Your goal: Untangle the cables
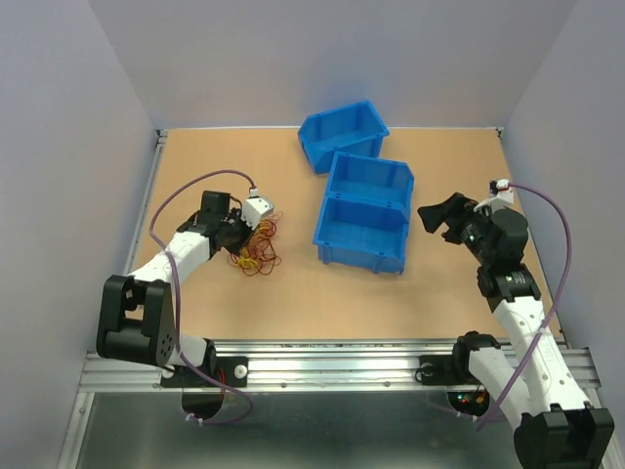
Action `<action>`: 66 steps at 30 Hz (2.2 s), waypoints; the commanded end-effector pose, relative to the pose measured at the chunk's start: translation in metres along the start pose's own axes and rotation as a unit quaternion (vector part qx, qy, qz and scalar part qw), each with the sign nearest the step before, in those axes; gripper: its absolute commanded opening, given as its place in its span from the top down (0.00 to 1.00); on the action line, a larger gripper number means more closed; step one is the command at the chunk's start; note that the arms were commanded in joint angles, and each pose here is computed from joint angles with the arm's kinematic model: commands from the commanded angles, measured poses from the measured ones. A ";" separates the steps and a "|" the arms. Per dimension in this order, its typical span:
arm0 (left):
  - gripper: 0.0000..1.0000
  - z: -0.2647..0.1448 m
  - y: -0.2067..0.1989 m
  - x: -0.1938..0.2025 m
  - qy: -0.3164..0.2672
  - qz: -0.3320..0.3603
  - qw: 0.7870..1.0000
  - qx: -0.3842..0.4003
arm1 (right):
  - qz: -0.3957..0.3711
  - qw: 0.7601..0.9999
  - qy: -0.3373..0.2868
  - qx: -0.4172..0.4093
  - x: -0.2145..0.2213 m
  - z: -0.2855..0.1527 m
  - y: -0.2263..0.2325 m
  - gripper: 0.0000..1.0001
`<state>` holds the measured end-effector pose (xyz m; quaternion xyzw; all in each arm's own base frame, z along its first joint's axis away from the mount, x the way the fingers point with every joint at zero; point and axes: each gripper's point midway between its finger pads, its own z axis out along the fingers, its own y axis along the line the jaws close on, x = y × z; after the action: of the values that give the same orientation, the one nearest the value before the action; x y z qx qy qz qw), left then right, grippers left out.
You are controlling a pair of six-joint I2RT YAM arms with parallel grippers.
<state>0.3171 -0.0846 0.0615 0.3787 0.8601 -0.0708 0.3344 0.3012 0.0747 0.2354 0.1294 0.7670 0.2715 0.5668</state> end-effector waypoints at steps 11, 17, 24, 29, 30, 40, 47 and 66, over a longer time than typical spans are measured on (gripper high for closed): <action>1.00 -0.079 0.010 -0.143 -0.187 0.045 0.981 0.022 | -0.092 0.984 0.015 -0.154 -0.019 -0.002 0.100 0.09; 1.00 -0.099 0.024 -0.197 -0.258 0.052 0.965 0.015 | -0.182 0.977 0.044 -0.106 0.012 0.039 0.155 0.11; 1.00 -0.115 0.000 -0.213 -0.294 0.063 0.950 0.078 | -0.208 0.943 0.081 -0.245 0.062 0.063 0.240 0.17; 1.00 -0.128 -0.017 -0.205 -0.306 0.065 0.945 0.097 | -0.235 0.938 0.072 -0.244 0.096 0.088 0.256 0.16; 1.00 -0.129 -0.022 -0.203 -0.309 0.070 0.943 0.106 | -0.235 0.938 0.068 -0.245 0.101 0.090 0.256 0.16; 1.00 -0.144 -0.078 -0.158 -0.278 0.133 0.927 0.216 | -0.222 0.949 0.019 -0.224 0.102 0.103 0.255 0.27; 1.00 -0.150 -0.070 -0.162 -0.279 0.102 0.937 0.182 | -0.217 0.956 0.008 -0.198 0.091 0.100 0.250 0.93; 1.00 -0.169 -0.053 -0.170 -0.317 0.090 0.938 0.109 | -0.238 0.922 0.048 -0.302 0.119 0.079 0.274 0.14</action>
<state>0.2922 -0.1481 0.2687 0.4119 0.7038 -0.2201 0.5354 0.3173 0.3650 0.2443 -0.2188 0.7240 0.3208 0.5701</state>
